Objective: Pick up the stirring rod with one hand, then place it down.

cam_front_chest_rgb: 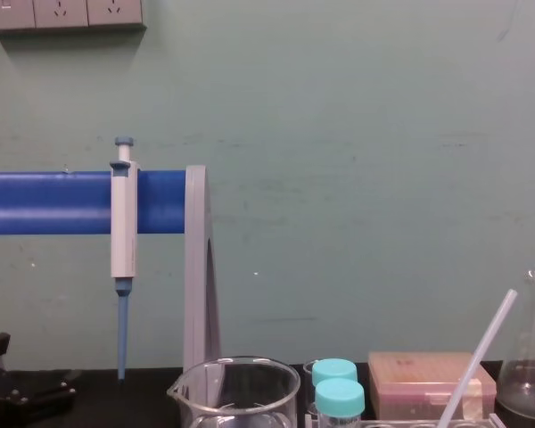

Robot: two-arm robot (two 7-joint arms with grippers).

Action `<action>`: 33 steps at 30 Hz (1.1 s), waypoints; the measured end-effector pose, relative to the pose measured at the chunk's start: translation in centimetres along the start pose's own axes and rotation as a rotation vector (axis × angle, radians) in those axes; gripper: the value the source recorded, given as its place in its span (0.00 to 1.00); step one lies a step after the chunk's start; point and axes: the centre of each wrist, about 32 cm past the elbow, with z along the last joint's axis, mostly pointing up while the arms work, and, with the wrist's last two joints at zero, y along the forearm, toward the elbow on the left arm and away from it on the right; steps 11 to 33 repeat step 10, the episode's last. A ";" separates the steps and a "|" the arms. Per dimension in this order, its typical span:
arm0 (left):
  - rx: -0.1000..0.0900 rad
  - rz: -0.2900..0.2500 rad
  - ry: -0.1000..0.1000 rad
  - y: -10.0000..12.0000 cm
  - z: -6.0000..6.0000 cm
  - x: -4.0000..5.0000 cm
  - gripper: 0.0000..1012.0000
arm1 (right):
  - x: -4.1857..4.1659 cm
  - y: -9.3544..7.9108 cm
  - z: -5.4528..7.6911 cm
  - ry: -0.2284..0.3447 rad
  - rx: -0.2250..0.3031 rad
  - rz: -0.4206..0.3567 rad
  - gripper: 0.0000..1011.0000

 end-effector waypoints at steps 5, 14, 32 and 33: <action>0.000 0.000 0.000 0.0 0.0 0.00 0.99 | 0.02 0.0 0.0 0.002 -0.001 0.003 0.99; 0.000 0.000 0.000 0.0 0.0 0.00 0.99 | 0.04 0.0 0.1 0.003 -0.001 0.005 0.99; 0.000 0.000 0.000 0.0 0.0 0.00 0.99 | 0.04 0.0 0.1 0.003 -0.001 0.005 0.99; 0.000 0.000 0.000 0.0 0.0 0.00 0.99 | 0.04 0.0 0.1 0.003 -0.001 0.005 0.99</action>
